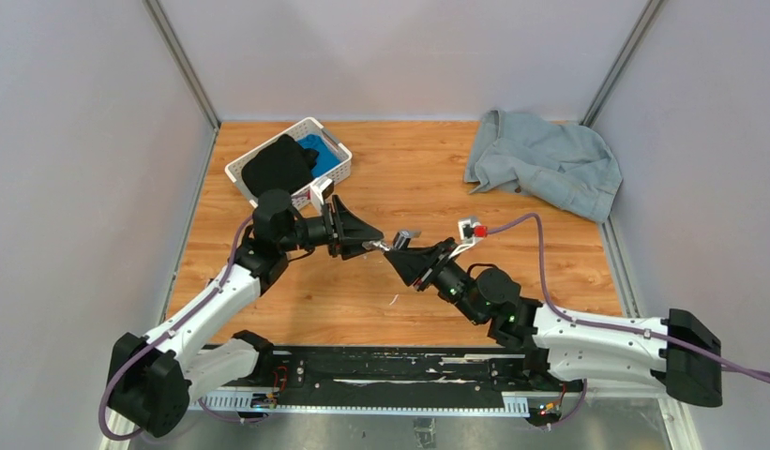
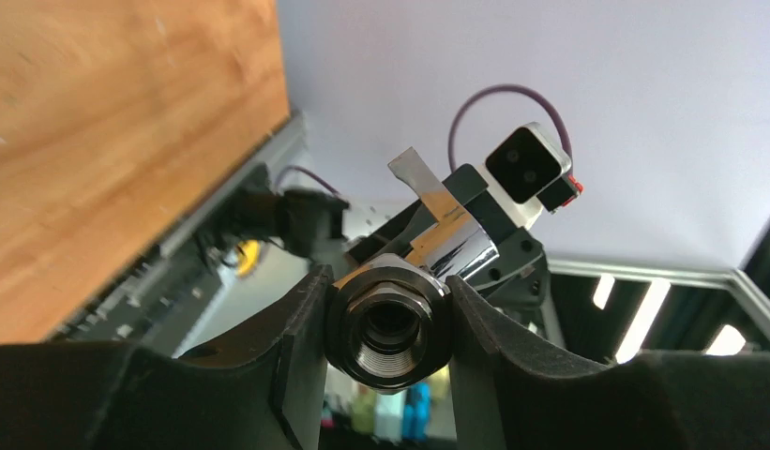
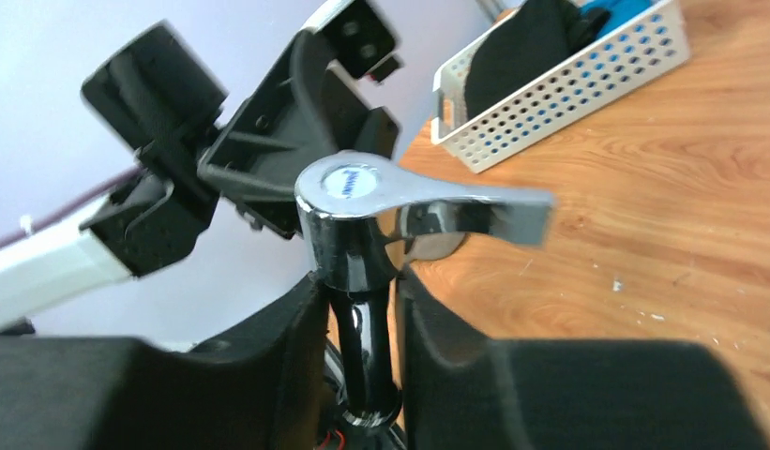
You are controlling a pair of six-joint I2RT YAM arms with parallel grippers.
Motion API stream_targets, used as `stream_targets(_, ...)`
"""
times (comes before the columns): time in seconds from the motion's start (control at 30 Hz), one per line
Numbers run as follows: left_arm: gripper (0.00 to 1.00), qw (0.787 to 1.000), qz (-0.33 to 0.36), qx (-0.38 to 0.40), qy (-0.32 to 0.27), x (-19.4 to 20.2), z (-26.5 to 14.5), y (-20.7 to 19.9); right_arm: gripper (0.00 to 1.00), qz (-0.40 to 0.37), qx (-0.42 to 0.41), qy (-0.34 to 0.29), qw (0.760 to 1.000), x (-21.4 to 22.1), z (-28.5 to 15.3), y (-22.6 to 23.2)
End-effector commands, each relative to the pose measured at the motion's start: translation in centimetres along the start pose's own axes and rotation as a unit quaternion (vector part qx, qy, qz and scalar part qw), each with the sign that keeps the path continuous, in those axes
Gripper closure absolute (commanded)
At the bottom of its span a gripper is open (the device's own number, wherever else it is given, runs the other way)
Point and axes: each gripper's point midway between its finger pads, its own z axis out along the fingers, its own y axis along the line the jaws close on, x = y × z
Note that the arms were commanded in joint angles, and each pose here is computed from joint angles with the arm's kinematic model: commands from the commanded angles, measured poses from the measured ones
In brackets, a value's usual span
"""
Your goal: Install the water faucets
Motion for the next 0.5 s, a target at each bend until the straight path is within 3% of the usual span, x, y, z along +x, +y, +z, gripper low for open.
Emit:
stream_targets(0.0,1.00,0.992,0.067,0.010,-0.108,-4.3,-0.4,-0.7,0.55,0.145,0.025,-0.057,0.987,-3.9,-0.8,-1.2)
stream_targets(0.13,1.00,0.992,0.050,0.014,-0.113,-4.8,-0.1,-0.7,0.29,0.112,0.043,-0.041,0.992,-4.2,-1.7,-1.7)
stream_targets(0.3,1.00,0.992,0.032,0.026,-0.119,-5.2,0.1,-1.4,0.20,0.029,0.045,-0.014,0.998,-4.7,-3.1,-1.7)
stream_targets(0.4,1.00,0.995,-0.010,0.026,-0.096,-4.7,0.3,-1.3,0.26,-0.167,-0.003,0.024,0.986,-5.0,-3.6,-0.8)
stream_targets(0.47,1.00,0.997,-0.032,0.021,-0.073,-4.2,0.6,-1.2,0.32,-0.314,-0.058,0.070,0.945,-4.1,-4.0,-0.3)
